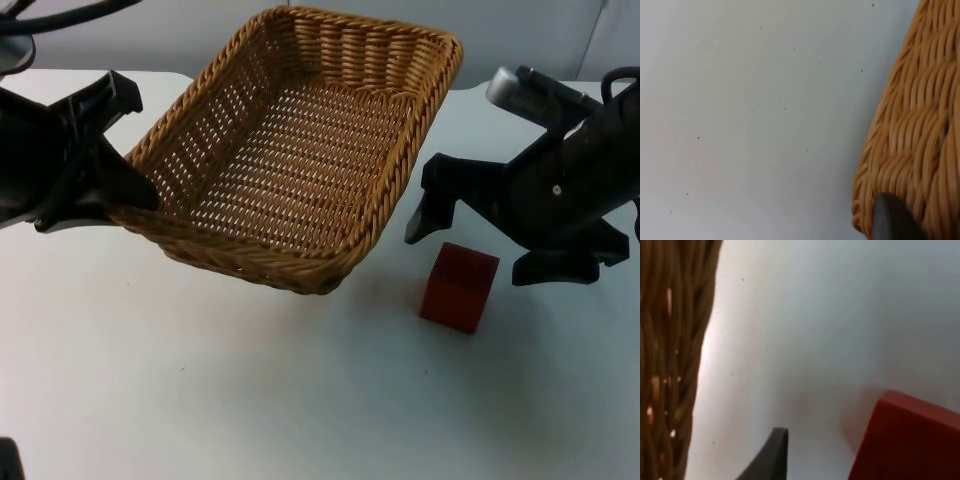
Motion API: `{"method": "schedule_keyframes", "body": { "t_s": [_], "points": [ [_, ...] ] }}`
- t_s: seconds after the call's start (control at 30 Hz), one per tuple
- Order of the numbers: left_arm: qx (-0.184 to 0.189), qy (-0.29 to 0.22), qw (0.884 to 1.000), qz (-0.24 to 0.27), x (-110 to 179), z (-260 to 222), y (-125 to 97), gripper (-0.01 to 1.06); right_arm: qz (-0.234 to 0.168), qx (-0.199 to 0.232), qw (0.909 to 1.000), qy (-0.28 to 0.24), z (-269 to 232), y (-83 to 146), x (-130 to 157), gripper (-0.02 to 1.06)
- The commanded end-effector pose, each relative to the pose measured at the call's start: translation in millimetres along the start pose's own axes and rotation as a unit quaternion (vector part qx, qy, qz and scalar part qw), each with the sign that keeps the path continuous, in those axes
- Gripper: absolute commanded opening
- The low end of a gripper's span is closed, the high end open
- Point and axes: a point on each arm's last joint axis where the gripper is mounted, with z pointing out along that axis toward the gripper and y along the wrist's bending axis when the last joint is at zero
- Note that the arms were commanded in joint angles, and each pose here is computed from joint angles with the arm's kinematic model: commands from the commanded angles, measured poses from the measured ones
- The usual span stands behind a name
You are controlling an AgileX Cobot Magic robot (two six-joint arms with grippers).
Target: Pick up the basket with the left hand and place the cube into the basket with the right hand.
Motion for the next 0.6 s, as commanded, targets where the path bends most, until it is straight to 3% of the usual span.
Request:
{"method": "schedule_keyframes", "body": {
  "t_s": [0.0, 0.57],
  "points": [
    [0.019, -0.002, 1.0, -0.006, -0.8, -3.5, -5.3, 0.0, -0.003, -0.004, 0.9999, -0.009, -0.6, 3.8, -1.7, 1.05],
    [0.019, -0.002, 1.0, -0.006, -0.8, -3.5, -5.3, 0.0, -0.008, -0.002, 0.9999, 0.01, 3.9, 5.8, 4.9, 1.05]
  ]
}}
